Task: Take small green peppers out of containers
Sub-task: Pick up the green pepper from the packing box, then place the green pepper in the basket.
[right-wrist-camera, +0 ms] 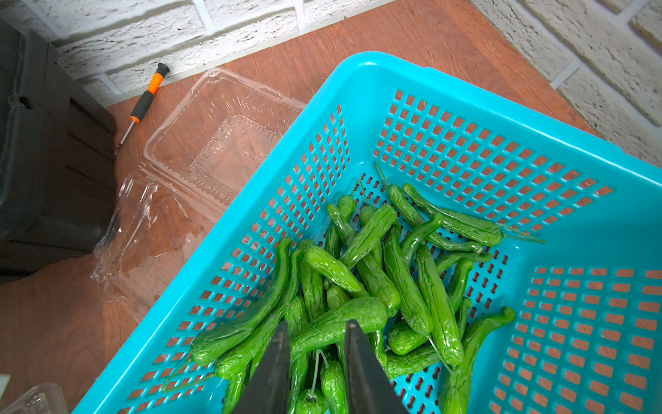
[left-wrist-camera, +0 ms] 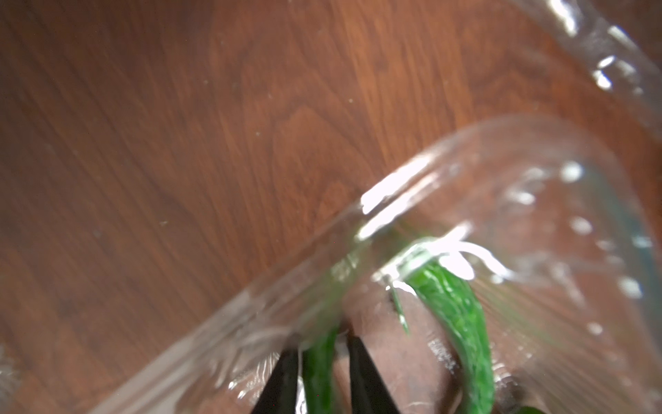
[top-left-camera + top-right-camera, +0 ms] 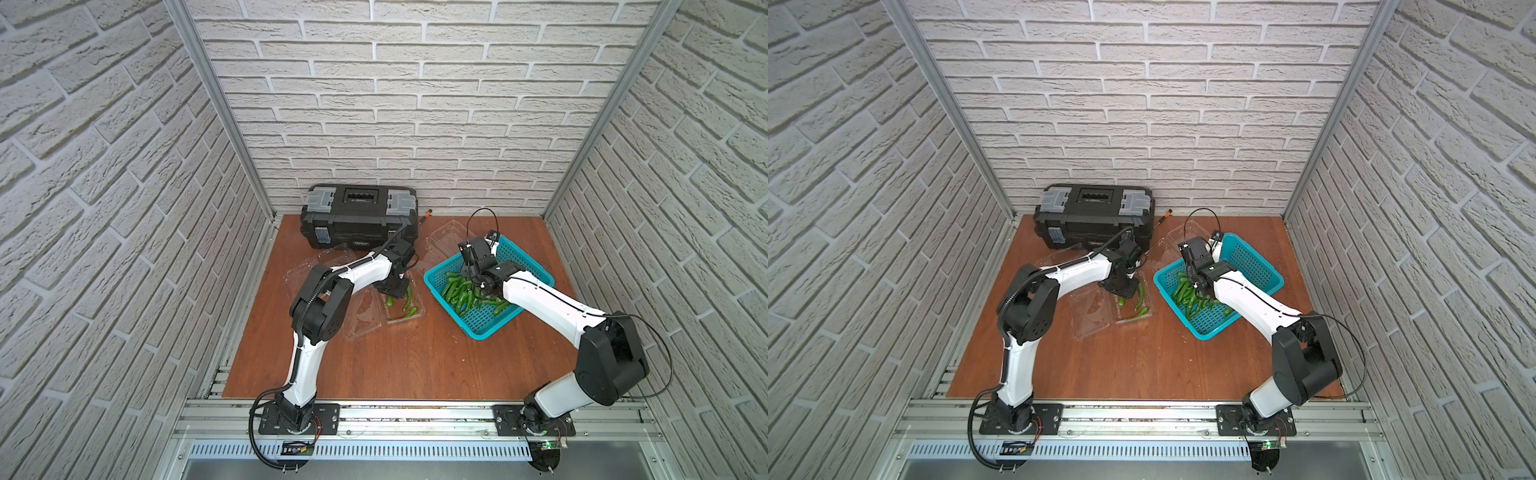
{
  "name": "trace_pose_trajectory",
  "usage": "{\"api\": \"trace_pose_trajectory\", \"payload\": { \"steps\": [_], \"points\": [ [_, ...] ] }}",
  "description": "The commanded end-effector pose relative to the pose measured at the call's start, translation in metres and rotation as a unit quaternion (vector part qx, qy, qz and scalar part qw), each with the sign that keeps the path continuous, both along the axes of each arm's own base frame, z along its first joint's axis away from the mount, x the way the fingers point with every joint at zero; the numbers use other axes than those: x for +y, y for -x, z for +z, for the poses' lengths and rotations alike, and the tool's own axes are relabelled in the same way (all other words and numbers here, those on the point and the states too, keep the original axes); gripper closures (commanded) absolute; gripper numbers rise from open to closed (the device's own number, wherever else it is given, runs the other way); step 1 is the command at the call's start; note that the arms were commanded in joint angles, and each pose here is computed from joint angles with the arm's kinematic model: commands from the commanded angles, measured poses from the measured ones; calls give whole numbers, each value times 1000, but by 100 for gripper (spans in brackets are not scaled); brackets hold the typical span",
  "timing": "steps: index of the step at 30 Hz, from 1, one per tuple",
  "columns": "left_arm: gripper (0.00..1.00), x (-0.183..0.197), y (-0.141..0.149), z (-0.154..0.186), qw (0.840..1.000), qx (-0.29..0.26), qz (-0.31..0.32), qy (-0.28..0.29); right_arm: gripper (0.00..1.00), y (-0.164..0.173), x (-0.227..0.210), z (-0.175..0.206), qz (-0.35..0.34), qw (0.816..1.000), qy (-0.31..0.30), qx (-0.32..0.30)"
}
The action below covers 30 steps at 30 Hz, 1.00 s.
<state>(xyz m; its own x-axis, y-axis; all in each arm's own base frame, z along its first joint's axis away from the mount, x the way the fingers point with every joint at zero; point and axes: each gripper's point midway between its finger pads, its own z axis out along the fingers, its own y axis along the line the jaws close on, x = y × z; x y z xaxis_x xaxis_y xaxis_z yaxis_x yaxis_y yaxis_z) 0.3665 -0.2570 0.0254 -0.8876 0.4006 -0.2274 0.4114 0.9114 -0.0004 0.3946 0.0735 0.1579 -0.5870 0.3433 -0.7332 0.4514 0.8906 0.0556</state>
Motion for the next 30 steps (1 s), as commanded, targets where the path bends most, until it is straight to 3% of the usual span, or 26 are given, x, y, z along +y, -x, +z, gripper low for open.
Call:
{"api": "trace_pose_trajectory", "payload": {
  "steps": [1, 8, 13, 18, 22, 25, 27, 30],
  "points": [
    [97, 2, 3, 1, 1000, 13, 0, -1, 72, -3, -1, 2, -6, 1000, -2, -3],
    [100, -6, 4, 59, 998, -46, -31, 17, 72, -5, 1, 1, -2, 1000, -2, 1],
    [100, -29, 18, 120, 988, -91, -95, 81, 72, -9, -5, -1, -14, 1000, -8, 1],
    [100, -87, 29, 161, 961, -123, -182, 166, 72, -6, -25, -13, -55, 997, -46, 13],
    [100, -147, 28, 161, 940, -106, -244, 214, 71, -1, -45, -13, -85, 995, -55, 15],
    [100, -179, 18, 169, 930, -132, -262, 223, 72, 4, -54, -4, -91, 995, -45, 8],
    [64, -188, 8, 181, 923, -166, -256, 235, 72, 7, -58, 3, -90, 995, -36, 2],
    [40, -179, -10, 209, 913, -220, -216, 266, 71, 3, -52, 15, -55, 998, -33, -13]
  ]
}}
